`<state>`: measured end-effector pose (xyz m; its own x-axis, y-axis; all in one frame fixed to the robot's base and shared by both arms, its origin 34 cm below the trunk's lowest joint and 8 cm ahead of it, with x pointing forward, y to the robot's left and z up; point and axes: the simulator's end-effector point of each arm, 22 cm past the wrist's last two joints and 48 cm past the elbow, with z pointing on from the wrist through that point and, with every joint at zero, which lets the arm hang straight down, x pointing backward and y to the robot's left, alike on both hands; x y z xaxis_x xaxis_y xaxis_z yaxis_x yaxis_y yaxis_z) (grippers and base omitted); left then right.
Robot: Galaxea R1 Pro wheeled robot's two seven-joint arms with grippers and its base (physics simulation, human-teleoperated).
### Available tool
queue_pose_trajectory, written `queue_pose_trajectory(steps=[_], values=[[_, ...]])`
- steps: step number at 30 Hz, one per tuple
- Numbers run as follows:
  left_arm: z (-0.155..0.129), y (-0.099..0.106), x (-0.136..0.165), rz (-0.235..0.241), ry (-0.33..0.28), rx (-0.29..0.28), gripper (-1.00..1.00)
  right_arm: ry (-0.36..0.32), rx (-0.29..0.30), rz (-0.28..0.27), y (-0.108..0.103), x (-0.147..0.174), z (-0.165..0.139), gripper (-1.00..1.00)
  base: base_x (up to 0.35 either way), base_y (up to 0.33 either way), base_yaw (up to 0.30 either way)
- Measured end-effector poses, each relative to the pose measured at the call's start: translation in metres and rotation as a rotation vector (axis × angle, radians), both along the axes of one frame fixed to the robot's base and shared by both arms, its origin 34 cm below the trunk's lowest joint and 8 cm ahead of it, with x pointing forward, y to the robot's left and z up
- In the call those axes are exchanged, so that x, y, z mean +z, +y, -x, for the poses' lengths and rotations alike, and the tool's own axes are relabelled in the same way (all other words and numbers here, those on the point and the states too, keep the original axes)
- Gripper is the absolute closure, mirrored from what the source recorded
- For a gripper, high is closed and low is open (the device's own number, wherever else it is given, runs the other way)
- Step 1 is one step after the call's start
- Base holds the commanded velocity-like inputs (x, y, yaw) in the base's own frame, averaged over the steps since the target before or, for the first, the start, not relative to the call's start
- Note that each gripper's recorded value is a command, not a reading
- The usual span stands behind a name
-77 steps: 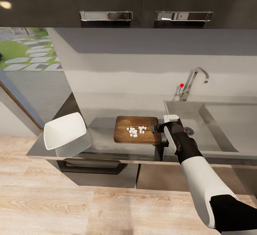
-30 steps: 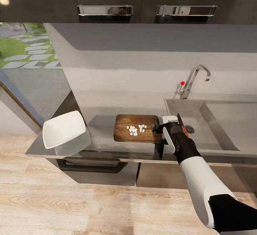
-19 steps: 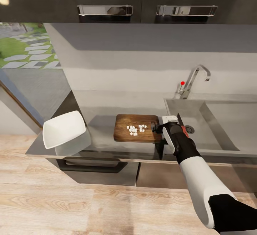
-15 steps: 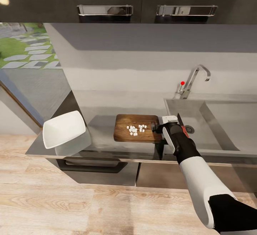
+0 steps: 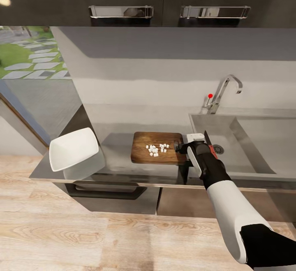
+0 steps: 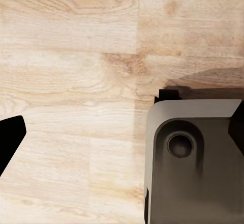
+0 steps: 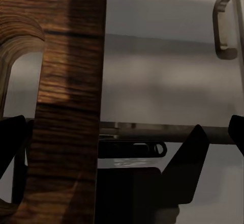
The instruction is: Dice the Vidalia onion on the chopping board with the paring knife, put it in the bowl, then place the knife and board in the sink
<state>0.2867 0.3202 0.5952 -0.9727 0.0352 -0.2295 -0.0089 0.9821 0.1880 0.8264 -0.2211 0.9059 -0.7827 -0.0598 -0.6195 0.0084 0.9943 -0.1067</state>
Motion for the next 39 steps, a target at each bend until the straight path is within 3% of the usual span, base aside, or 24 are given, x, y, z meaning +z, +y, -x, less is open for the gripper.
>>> queue_pose_trajectory(steps=[39], values=[[-0.012,0.000,0.005,0.000,-0.028,0.000,-1.00,0.014,0.010,0.004,0.004,0.005,0.006,1.00,0.000,0.000,0.000]])
